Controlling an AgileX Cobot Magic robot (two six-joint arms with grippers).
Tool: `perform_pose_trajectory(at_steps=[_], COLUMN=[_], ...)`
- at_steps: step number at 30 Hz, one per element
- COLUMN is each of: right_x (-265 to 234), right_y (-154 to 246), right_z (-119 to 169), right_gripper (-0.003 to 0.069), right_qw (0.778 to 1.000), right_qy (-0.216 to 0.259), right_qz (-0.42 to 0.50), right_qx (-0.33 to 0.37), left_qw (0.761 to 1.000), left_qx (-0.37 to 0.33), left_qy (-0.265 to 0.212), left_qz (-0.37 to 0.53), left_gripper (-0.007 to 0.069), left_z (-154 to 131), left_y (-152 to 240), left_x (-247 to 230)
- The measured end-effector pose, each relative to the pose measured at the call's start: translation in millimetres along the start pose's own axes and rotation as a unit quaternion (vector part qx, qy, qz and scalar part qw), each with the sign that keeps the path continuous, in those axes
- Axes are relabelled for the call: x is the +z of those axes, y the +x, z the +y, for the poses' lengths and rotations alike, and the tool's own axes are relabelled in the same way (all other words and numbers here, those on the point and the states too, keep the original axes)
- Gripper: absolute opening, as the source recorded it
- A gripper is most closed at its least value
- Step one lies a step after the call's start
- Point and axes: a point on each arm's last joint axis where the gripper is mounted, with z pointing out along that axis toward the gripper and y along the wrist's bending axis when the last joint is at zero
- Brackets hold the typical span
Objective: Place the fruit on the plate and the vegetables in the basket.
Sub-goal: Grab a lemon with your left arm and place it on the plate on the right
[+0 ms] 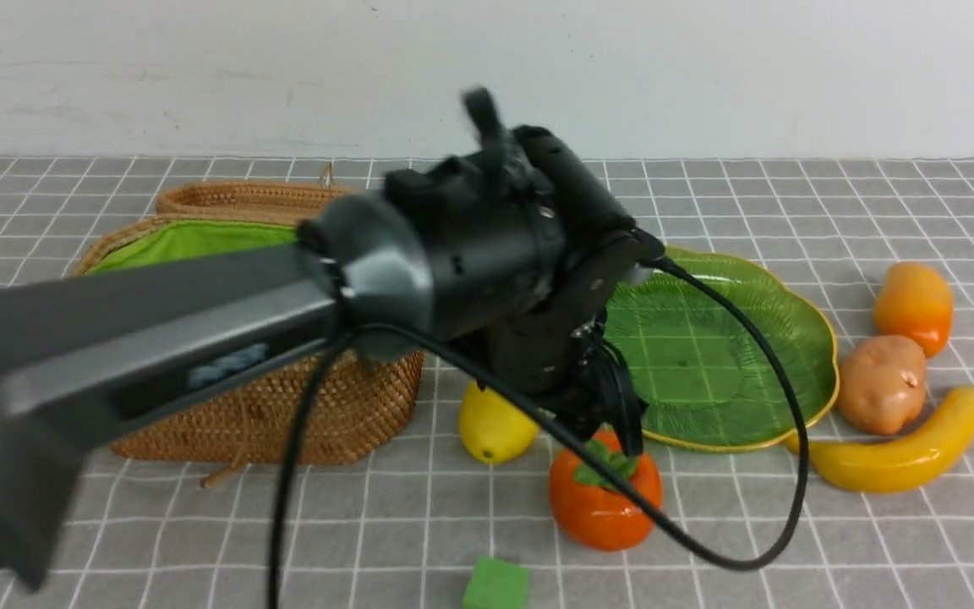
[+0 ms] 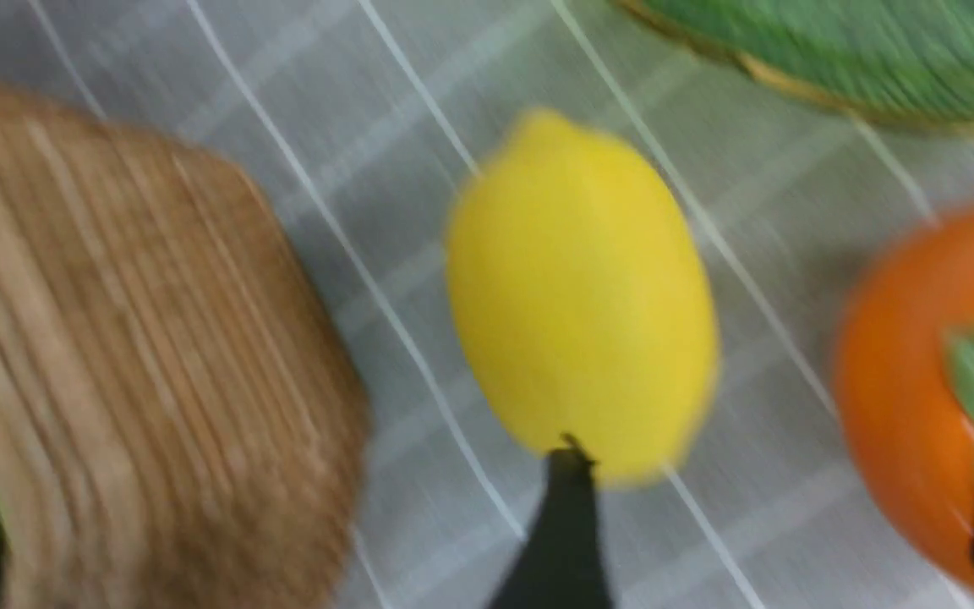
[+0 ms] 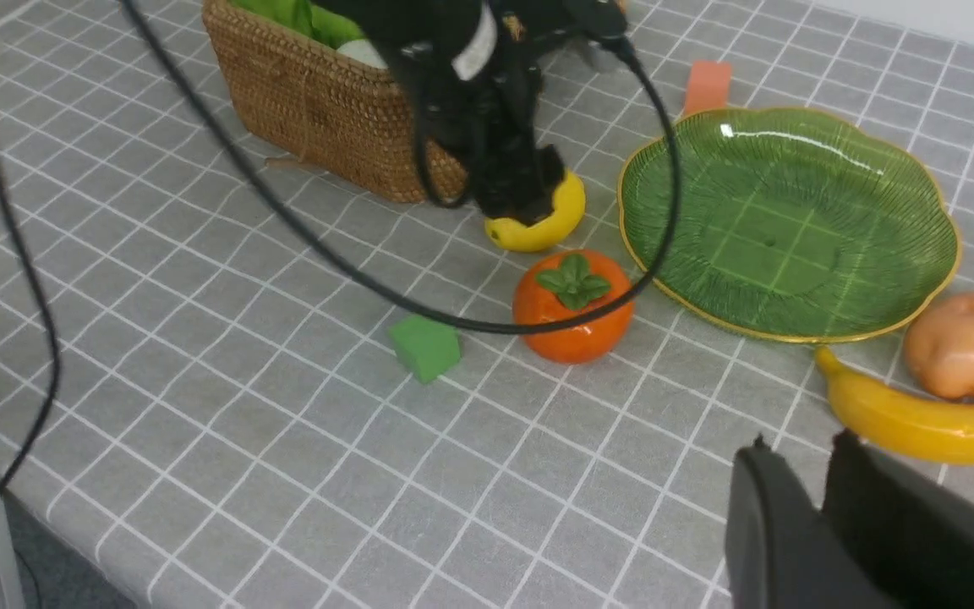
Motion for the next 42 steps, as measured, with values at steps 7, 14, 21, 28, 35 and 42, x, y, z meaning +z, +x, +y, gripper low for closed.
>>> perform_pose_trajectory(at_steps=[7, 14, 21, 28, 35, 42], right_x=[7.4, 8.7, 8.7, 8.7, 8.6, 8.6], right_y=[5.4, 6.2, 6.3, 6.6, 6.8, 6.9], right_z=[3.2, 3.6, 3.0, 1.1, 0.7, -0.3], right_gripper=[0.0108, 0.011, 0.0108, 0.0108, 0.0108, 0.0108], right_qw=[0.999, 0.999, 0.999, 1.0, 1.0, 1.0], right_qy=[-0.025, -0.029, -0.026, -0.015, -0.013, -0.007], right_qz=[0.013, 0.015, 0.015, 0.017, 0.017, 0.017], right_qx=[0.021, 0.025, 0.023, 0.02, 0.019, 0.017], left_qw=[0.999, 0.999, 0.999, 0.998, 0.998, 0.997], left_qx=[0.028, -0.012, -0.016, -0.039, -0.048, -0.063], left_qy=[-0.039, -0.025, -0.028, -0.03, -0.028, -0.009], left_qz=[-0.006, 0.02, 0.026, 0.028, 0.026, -0.036], left_gripper=[0.0637, 0.0583, 0.0576, 0.053, 0.053, 0.053], left_z=[-0.5, 16.7, 19.2, 19.4, 20.0, 12.9], left_y=[-8.9, -4.3, -4.9, -4.5, -5.7, -35.0], left_x=[39.4, 76.1, 80.4, 80.5, 77.2, 26.4])
